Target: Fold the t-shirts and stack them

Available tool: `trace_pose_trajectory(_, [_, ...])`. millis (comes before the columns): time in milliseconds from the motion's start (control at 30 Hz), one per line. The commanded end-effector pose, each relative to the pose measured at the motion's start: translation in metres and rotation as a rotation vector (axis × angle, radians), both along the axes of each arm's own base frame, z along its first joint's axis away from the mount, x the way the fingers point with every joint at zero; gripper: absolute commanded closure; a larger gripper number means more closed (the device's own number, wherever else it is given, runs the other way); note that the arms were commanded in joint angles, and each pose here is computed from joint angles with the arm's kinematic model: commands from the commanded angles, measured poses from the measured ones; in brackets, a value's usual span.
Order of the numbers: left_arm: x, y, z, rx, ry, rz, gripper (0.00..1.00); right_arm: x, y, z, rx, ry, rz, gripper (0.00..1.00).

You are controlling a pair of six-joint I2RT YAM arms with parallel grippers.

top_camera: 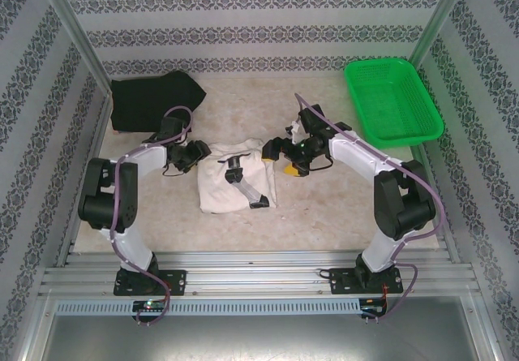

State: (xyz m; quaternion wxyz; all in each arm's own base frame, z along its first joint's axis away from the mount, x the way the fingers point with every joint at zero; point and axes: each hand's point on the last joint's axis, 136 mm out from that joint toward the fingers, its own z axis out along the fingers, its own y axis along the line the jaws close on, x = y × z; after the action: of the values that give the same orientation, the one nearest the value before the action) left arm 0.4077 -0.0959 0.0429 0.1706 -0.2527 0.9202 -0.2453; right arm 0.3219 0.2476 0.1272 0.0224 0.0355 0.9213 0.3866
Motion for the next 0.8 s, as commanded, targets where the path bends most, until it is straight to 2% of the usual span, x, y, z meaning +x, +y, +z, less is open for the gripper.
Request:
trace_pose_trajectory(0, [-0.003, -0.007, -0.01, 0.039, 0.044, -0.081, 0.42, -0.003, 0.003, 0.012, 0.024, -0.044, 0.026, 0.02])
trace_pose_trajectory(233, [0.015, -0.036, -0.02, 0.146, 0.061, -0.232, 0.46, 0.001, 0.006, 0.018, 0.045, -0.058, 0.021, 0.02])
trace_pose_trajectory(267, [0.016, -0.037, -0.022, 0.165, 0.074, -0.249, 0.5, 0.0, 0.006, 0.018, 0.045, -0.056, 0.022, 0.02])
trace_pose_trajectory(400, [0.014, -0.033, -0.033, 0.224, 0.145, -0.308, 0.8, -0.002, 0.004, 0.021, 0.045, -0.057, 0.026, 0.02])
trace_pose_trajectory(467, [0.014, -0.029, -0.031, 0.259, 0.152, -0.331, 0.88, -0.004, 0.002, 0.023, 0.047, -0.059, 0.024, 0.02])
trace_pose_trajectory(567, [0.027, -0.025, -0.013, 0.296, 0.106, -0.352, 1.0, -0.004, -0.002, 0.023, 0.045, -0.058, 0.016, 0.02])
trace_pose_trajectory(767, [0.082, -0.016, 0.068, 0.391, -0.095, -0.344, 1.0, -0.003, -0.005, 0.023, 0.044, -0.061, 0.003, 0.02])
